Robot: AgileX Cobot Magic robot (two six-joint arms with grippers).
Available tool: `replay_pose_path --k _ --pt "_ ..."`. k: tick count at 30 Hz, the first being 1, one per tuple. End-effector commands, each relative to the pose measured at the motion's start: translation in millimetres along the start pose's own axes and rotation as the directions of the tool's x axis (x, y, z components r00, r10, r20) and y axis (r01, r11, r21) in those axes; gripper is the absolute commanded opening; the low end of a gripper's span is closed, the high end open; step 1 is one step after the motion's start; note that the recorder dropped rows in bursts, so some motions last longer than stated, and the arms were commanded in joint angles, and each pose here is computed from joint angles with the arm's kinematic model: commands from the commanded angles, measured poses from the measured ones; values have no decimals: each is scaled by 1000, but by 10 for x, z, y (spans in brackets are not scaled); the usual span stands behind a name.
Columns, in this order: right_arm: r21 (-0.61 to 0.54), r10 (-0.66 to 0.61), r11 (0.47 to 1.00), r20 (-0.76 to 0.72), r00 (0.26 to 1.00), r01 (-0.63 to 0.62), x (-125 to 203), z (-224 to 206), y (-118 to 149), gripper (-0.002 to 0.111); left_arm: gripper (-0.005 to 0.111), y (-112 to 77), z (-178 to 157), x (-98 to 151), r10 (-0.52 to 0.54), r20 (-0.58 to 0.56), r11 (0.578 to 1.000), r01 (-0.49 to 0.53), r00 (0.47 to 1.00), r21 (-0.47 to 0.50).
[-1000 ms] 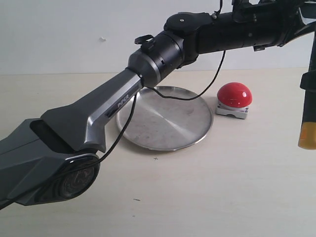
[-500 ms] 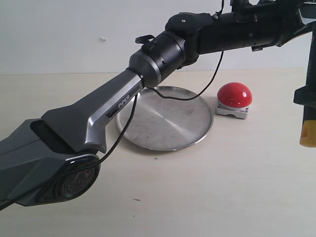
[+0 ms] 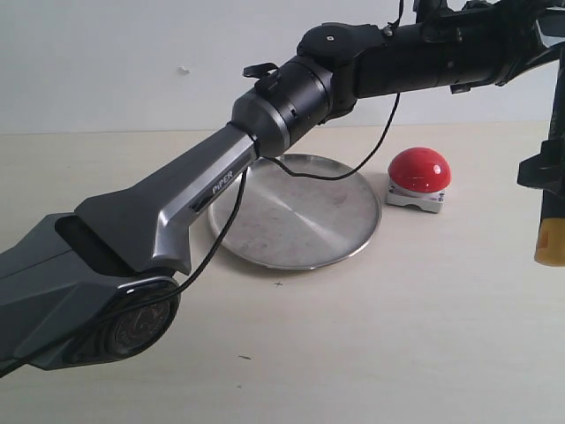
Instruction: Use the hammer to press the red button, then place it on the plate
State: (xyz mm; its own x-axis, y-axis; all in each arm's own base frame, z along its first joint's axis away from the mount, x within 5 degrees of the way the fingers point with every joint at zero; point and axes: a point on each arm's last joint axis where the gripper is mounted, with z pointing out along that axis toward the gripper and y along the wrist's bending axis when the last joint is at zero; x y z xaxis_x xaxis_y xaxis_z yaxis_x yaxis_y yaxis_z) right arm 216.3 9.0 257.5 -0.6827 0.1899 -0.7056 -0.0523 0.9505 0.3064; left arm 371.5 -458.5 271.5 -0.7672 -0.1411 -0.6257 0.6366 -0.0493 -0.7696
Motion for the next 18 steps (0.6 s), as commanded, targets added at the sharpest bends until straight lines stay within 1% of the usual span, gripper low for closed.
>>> replay_pose_path --k 1,7,11,14,18 --pt "-7 -13 1000 3 1000 13 -23 20 -3 62 0 -193 -12 -119 -13 46 999 11 999 42" --pt "-18 -29 999 24 999 29 -41 20 7 62 0 -193 -12 -119 -13 46 999 11 999 42" --pt "-68 -43 997 42 998 46 -84 5 62 62 0 -192 -12 -119 -11 46 999 9 999 41" --pt "-76 -60 995 52 997 64 -91 4 70 62 0 -192 -12 -119 -11 46 999 9 999 41" --pt "-81 -38 996 59 998 42 -99 3 74 62 0 -192 -12 -119 -11 46 999 9 999 41"
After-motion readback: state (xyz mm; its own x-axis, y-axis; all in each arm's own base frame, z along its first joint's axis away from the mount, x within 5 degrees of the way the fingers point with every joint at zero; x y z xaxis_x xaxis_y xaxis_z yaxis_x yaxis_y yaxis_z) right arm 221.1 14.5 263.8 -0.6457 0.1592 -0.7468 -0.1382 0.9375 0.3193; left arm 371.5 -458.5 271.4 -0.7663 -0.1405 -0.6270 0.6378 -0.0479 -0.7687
